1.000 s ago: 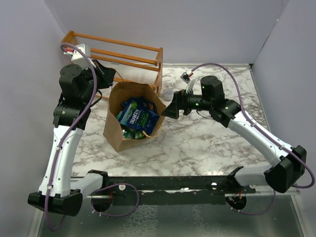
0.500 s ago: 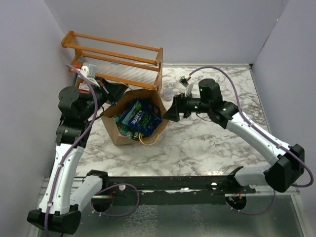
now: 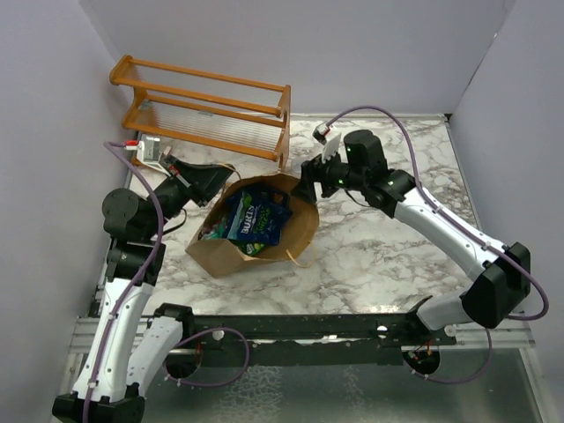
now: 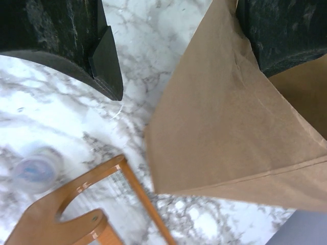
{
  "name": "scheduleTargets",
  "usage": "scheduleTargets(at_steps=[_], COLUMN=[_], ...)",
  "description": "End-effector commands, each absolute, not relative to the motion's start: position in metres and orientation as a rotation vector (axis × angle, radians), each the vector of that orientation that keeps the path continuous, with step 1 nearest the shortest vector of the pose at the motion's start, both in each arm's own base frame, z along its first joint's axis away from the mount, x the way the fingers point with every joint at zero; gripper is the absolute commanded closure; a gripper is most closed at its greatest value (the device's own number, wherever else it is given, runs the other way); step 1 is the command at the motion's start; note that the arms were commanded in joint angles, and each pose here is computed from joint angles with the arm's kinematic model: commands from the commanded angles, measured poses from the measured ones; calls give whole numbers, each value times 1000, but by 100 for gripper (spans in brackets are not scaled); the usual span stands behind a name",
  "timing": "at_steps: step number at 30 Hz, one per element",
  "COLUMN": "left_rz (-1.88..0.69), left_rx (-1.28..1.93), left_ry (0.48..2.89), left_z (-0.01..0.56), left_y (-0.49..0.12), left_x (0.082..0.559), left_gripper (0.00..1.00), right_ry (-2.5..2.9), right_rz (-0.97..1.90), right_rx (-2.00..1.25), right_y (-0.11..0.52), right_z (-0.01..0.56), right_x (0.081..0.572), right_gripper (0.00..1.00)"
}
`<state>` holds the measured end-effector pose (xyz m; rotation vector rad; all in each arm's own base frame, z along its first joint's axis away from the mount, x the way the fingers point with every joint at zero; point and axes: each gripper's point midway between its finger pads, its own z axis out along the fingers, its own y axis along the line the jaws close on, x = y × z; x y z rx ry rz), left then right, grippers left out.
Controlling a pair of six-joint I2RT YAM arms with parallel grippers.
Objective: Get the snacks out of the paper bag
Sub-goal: Adjust the paper bag at the center of the board.
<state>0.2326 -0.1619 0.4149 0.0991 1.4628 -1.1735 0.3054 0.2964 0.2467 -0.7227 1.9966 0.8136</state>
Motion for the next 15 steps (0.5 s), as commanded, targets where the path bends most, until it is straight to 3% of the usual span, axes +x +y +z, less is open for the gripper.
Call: scheduleTargets(at_steps=[1, 15], left_rz=[-1290, -1270], left_rx=[160, 138], left_ry=[1267, 1306], left_z=[457, 450], left_y=[-165, -166], left_x=[201, 214], left_gripper=[100, 100], right_ry=[1952, 1848], right_rz=[624, 738], right_rx=[-691, -718], right_y=[289, 265], right_z=[263, 346], right_x=[341, 280], right_gripper=[21, 12])
